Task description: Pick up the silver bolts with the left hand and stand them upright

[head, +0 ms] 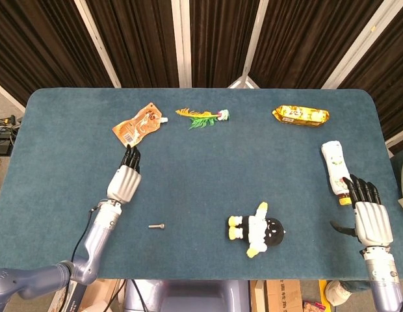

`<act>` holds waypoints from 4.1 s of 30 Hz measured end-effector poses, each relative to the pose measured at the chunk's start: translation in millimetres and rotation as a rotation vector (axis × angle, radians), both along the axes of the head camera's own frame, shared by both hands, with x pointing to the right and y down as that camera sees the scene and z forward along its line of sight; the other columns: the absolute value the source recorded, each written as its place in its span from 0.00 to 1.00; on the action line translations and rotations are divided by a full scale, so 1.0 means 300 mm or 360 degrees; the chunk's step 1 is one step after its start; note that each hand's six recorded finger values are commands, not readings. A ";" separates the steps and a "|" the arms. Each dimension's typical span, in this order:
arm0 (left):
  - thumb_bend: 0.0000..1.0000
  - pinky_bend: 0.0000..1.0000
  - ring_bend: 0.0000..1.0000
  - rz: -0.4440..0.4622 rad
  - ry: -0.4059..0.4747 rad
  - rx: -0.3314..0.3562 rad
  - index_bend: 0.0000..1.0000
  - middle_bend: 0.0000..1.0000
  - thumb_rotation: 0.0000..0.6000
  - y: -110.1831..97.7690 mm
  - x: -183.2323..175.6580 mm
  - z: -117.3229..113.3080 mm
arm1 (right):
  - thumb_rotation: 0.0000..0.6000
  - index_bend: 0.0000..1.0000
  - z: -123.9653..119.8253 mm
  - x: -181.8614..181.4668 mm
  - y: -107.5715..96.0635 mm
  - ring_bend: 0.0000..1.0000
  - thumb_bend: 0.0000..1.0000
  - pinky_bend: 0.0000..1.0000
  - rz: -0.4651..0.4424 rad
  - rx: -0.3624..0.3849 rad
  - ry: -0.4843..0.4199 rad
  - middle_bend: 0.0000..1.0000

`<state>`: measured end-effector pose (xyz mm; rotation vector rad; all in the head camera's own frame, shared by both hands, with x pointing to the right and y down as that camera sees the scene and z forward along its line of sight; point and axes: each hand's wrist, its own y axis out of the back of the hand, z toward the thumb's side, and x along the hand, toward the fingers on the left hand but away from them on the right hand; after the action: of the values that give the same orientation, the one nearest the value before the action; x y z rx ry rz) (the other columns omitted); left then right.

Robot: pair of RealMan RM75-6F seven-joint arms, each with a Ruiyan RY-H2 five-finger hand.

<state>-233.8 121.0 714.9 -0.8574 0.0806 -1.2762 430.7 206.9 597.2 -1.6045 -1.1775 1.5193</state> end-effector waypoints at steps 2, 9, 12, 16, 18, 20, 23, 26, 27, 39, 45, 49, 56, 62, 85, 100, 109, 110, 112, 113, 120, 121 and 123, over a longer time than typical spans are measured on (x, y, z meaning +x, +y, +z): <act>0.41 0.00 0.00 -0.0001 0.0041 0.0011 0.38 0.07 1.00 0.000 0.011 -0.028 | 1.00 0.10 -0.003 0.001 0.001 0.02 0.05 0.00 0.0002 0.0002 0.0000 0.07; 0.33 0.00 0.00 -0.0126 0.0308 -0.0088 0.35 0.06 1.00 0.033 0.032 -0.119 | 1.00 0.10 -0.011 -0.001 0.005 0.02 0.05 0.00 -0.0020 -0.0010 0.0009 0.07; 0.33 0.00 0.00 -0.0328 0.0535 -0.0255 0.35 0.06 1.00 0.057 0.037 -0.141 | 1.00 0.10 -0.016 -0.006 0.006 0.02 0.05 0.00 -0.0030 -0.0012 0.0001 0.07; 0.32 0.00 0.00 -0.0613 0.0779 -0.0502 0.34 0.06 1.00 0.088 0.035 -0.157 | 1.00 0.10 -0.017 -0.006 0.007 0.02 0.05 0.00 -0.0031 -0.0012 0.0003 0.07; 0.31 0.00 0.00 -0.0681 0.0828 -0.0578 0.35 0.06 1.00 0.101 0.032 -0.154 | 1.00 0.10 -0.015 -0.008 0.009 0.02 0.05 0.00 -0.0037 -0.0021 0.0005 0.07; 0.31 0.00 0.00 -0.0693 0.0837 -0.0631 0.36 0.06 1.00 0.119 0.035 -0.143 | 1.00 0.10 -0.011 -0.009 0.011 0.02 0.05 0.00 -0.0046 -0.0036 0.0007 0.07; 0.31 0.00 0.00 -0.0694 0.0846 -0.0671 0.37 0.07 1.00 0.146 0.044 -0.125 | 1.00 0.10 -0.010 -0.011 0.012 0.02 0.05 0.00 -0.0053 -0.0042 0.0010 0.07; 0.31 0.00 0.00 -0.0701 0.0879 -0.0711 0.39 0.07 1.00 0.172 0.066 -0.108 | 1.00 0.10 -0.011 -0.009 0.011 0.02 0.05 0.00 -0.0048 -0.0039 0.0009 0.07; 0.31 0.00 0.00 -0.0701 0.0886 -0.0718 0.40 0.07 1.00 0.178 0.072 -0.104 | 1.00 0.10 -0.014 -0.007 0.010 0.02 0.05 0.00 -0.0043 -0.0034 0.0008 0.07; 0.32 0.00 0.00 -0.0784 0.0981 -0.0778 0.45 0.10 1.00 0.212 0.099 -0.106 | 1.00 0.11 -0.013 -0.004 0.010 0.02 0.05 0.00 -0.0029 -0.0028 0.0011 0.07; 0.33 0.00 0.00 -0.0833 0.1023 -0.0806 0.46 0.11 1.00 0.231 0.105 -0.121 | 1.00 0.11 -0.004 -0.007 0.011 0.02 0.05 0.00 -0.0031 -0.0042 0.0020 0.07; 0.33 0.00 0.00 -0.0870 0.1023 -0.0811 0.46 0.11 1.00 0.242 0.106 -0.132 | 1.00 0.11 -0.002 -0.009 0.012 0.02 0.05 0.00 -0.0031 -0.0043 0.0021 0.07; 0.33 0.00 0.00 -0.0921 0.1008 -0.0866 0.46 0.11 1.00 0.270 0.120 -0.141 | 1.00 0.11 -0.003 -0.009 0.010 0.02 0.05 0.00 -0.0023 -0.0038 0.0024 0.07; 0.36 0.00 0.00 -0.0955 0.1004 -0.0919 0.47 0.12 1.00 0.296 0.129 -0.133 | 1.00 0.11 -0.005 -0.002 0.009 0.02 0.05 0.00 -0.0017 -0.0039 0.0028 0.07; 0.44 0.00 0.00 -0.0939 0.0949 -0.0903 0.50 0.14 1.00 0.330 0.147 -0.105 | 1.00 0.11 -0.009 0.012 0.003 0.02 0.05 0.00 0.0014 -0.0020 0.0012 0.07; 0.44 0.00 0.00 -0.0941 0.0991 -0.0907 0.51 0.14 1.00 0.335 0.156 -0.105 | 1.00 0.12 -0.012 0.012 0.000 0.02 0.05 0.00 0.0032 -0.0007 -0.0005 0.07; 0.44 0.00 0.00 -0.0915 0.1003 -0.0916 0.51 0.14 1.00 0.339 0.157 -0.109 | 1.00 0.12 -0.014 0.013 -0.001 0.02 0.05 0.00 0.0046 -0.0002 -0.0014 0.07; 0.44 0.00 0.00 -0.0912 0.1001 -0.0916 0.51 0.14 1.00 0.340 0.157 -0.108 | 1.00 0.12 -0.014 0.014 0.000 0.02 0.05 0.00 0.0048 -0.0001 -0.0013 0.07; 0.44 0.00 0.00 -0.0908 0.1001 -0.0921 0.51 0.14 1.00 0.344 0.160 -0.107 | 1.00 0.12 -0.015 0.016 0.000 0.02 0.05 0.00 0.0052 0.0000 -0.0012 0.07; 0.44 0.00 0.00 -0.0907 0.1001 -0.0922 0.51 0.15 1.00 0.345 0.161 -0.107 | 1.00 0.12 -0.015 0.017 0.000 0.02 0.05 0.00 0.0055 -0.0001 -0.0012 0.07; 0.45 0.00 0.00 -0.0888 0.0985 -0.0895 0.52 0.16 1.00 0.344 0.161 -0.107 | 1.00 0.12 -0.014 0.018 -0.001 0.02 0.05 0.00 0.0061 0.0000 -0.0014 0.07; 0.45 0.00 0.00 -0.0887 0.0981 -0.0891 0.52 0.16 1.00 0.345 0.160 -0.107 | 1.00 0.12 -0.014 0.019 -0.001 0.02 0.05 0.00 0.0063 0.0001 -0.0014 0.07; 0.45 0.00 0.00 -0.0890 0.0978 -0.0890 0.52 0.16 1.00 0.345 0.158 -0.106 | 1.00 0.12 -0.015 0.019 -0.002 0.02 0.05 0.00 0.0067 0.0005 -0.0016 0.07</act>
<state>-186.3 224.6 683.1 -1.7852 0.4965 -1.5312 436.4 206.4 592.7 -1.5962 -1.2257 1.5372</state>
